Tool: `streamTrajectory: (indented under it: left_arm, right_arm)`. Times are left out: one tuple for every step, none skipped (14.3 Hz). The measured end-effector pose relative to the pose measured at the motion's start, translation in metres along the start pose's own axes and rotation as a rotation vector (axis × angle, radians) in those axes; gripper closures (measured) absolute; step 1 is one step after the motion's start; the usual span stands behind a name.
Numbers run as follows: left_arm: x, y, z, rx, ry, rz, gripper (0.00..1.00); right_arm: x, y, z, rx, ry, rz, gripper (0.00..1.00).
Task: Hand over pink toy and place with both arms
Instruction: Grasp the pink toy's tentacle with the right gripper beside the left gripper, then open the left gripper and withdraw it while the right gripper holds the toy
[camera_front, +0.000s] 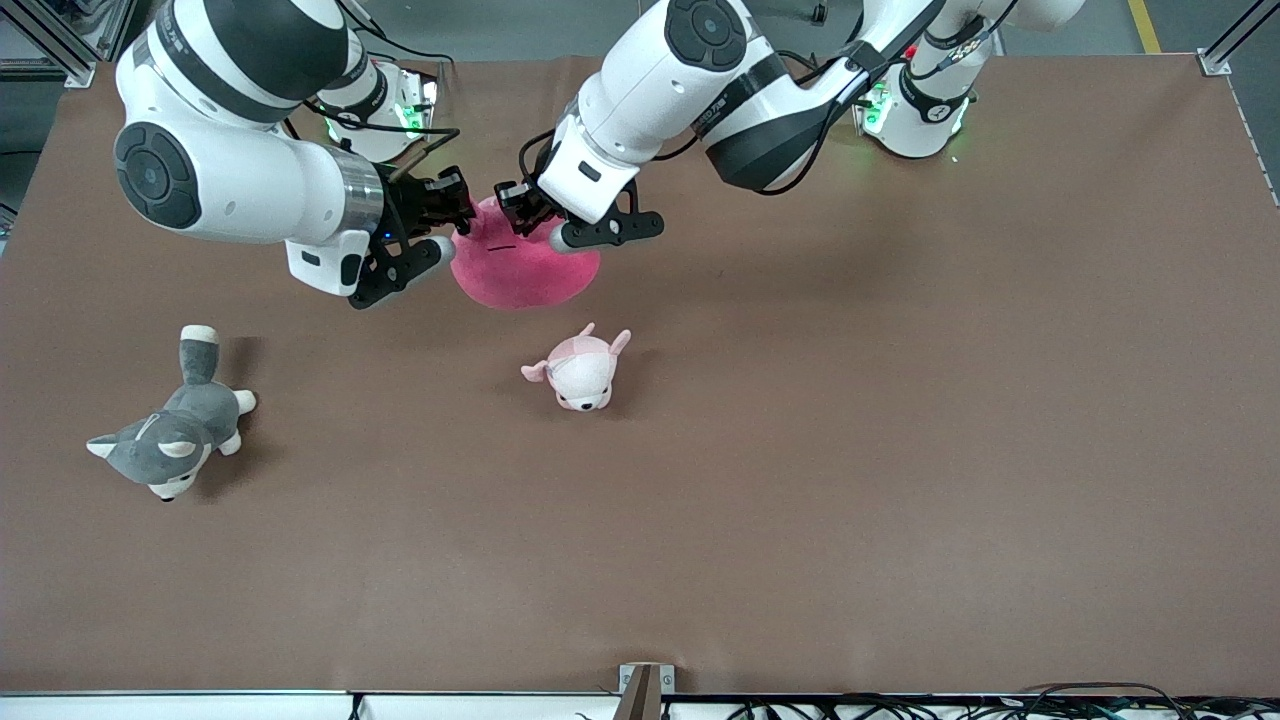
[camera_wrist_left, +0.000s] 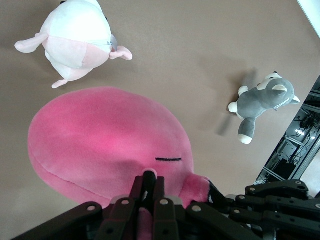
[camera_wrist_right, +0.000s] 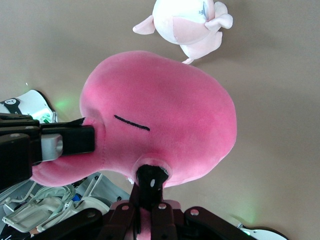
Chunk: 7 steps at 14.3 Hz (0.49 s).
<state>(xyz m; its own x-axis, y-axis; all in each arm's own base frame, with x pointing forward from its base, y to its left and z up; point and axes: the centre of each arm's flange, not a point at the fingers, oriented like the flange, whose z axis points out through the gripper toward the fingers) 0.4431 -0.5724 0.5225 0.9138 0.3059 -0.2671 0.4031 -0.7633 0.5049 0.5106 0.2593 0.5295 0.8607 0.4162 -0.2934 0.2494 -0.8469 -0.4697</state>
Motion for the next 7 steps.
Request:
streamTrajectory:
  left_arm:
    - [0.001,0.0,0.0,0.0,0.001,-0.001,0.87]
    - [0.002,0.0,-0.001,-0.002,0.003,-0.002,0.82]
    - [0.004,0.001,-0.003,-0.007,0.005,-0.002,0.74]
    - [0.006,0.002,-0.006,-0.012,0.009,-0.004,0.63]
    - [0.01,0.003,-0.01,-0.019,0.016,-0.006,0.52]
    - [0.017,0.003,-0.017,-0.027,0.034,-0.006,0.43]
    - [0.027,0.004,-0.029,-0.037,0.062,-0.004,0.31]
  right_arm:
    - [0.0,0.0,-0.001,0.0,0.002,0.0,0.9]
    - [-0.001,0.0,-0.002,0.0,0.003,-0.001,0.9]
    - [-0.001,-0.001,-0.002,0.0,0.004,-0.001,0.9]
    - [-0.001,-0.001,-0.002,-0.001,0.003,-0.001,0.9]
    - [-0.001,0.0,-0.002,-0.001,0.003,-0.001,0.9]
    - [-0.001,0.0,-0.002,-0.002,0.003,0.0,0.9]
    - [-0.001,0.001,-0.002,-0.004,0.003,0.002,0.9]
